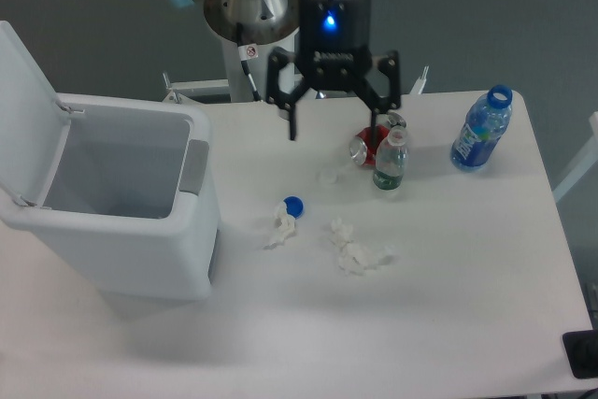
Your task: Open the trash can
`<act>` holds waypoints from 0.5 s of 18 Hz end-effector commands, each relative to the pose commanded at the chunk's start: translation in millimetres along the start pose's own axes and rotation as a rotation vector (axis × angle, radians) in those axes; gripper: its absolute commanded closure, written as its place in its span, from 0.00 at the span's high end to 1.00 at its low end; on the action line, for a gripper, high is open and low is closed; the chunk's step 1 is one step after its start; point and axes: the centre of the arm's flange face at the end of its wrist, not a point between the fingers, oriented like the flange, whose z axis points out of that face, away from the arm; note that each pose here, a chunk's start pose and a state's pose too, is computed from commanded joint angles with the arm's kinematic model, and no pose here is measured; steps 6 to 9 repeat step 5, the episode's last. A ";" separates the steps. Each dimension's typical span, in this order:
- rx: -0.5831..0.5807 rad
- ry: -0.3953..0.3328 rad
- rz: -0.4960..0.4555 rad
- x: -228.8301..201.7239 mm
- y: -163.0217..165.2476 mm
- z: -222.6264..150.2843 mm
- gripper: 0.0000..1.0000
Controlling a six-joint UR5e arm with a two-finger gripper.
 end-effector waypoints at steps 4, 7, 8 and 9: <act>-0.079 0.003 0.069 -14.2 5.9 38.5 1.00; -0.083 -0.005 0.074 -17.5 5.0 36.9 1.00; -0.083 -0.005 0.074 -17.5 5.0 36.9 1.00; -0.083 -0.005 0.074 -17.5 5.0 36.9 1.00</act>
